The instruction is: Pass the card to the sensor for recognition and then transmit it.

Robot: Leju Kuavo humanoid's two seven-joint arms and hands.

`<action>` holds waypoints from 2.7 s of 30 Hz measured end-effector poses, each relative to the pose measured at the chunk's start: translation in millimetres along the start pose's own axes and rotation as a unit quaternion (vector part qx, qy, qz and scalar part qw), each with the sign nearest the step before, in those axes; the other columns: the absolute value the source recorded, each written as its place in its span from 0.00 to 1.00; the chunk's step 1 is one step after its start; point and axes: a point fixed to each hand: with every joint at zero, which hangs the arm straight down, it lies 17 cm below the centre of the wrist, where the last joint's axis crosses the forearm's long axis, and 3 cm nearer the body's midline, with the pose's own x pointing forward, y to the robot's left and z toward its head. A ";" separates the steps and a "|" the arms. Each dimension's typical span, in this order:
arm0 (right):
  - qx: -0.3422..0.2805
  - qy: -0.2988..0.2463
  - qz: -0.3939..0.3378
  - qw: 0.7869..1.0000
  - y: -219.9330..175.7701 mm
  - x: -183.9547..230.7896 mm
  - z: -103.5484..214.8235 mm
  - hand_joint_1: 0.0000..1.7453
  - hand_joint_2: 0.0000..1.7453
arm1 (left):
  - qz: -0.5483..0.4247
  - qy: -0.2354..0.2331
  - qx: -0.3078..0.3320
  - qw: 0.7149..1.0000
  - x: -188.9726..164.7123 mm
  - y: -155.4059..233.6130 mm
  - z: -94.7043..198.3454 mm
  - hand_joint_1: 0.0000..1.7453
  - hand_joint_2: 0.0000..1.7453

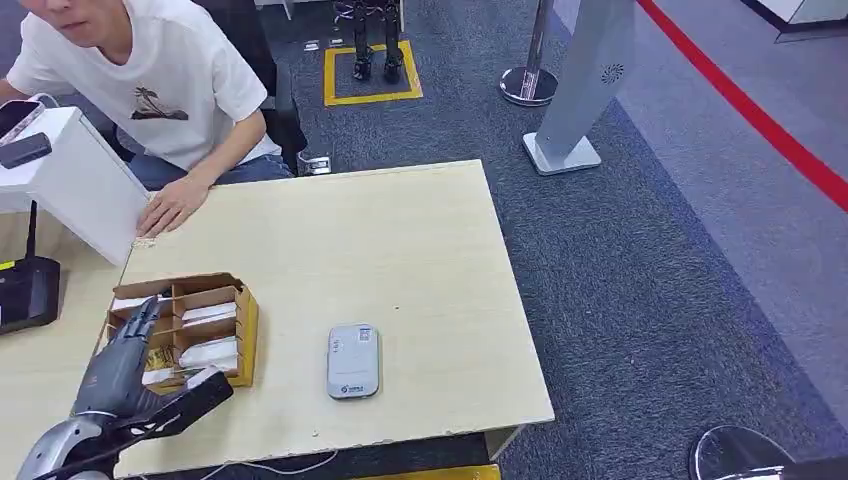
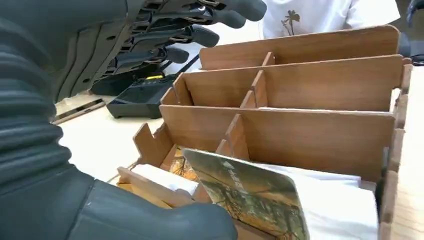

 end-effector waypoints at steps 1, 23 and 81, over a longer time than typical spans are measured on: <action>0.000 0.000 0.000 1.000 0.0 0.0 0.0 0.00 0.00 | 0.000 -0.001 -0.001 1.000 1.2 -0.9 0.1 0.00 1.00; 0.000 -0.003 0.001 1.000 0.0 1.7 -0.1 0.00 0.00 | 0.004 -0.015 -0.029 0.999 10.4 -4.9 -4.7 0.00 1.00; -0.002 -0.002 -0.003 1.000 -0.7 1.2 -0.1 0.00 0.00 | -0.007 -0.012 -0.057 0.998 2.7 -29.9 20.5 0.00 1.00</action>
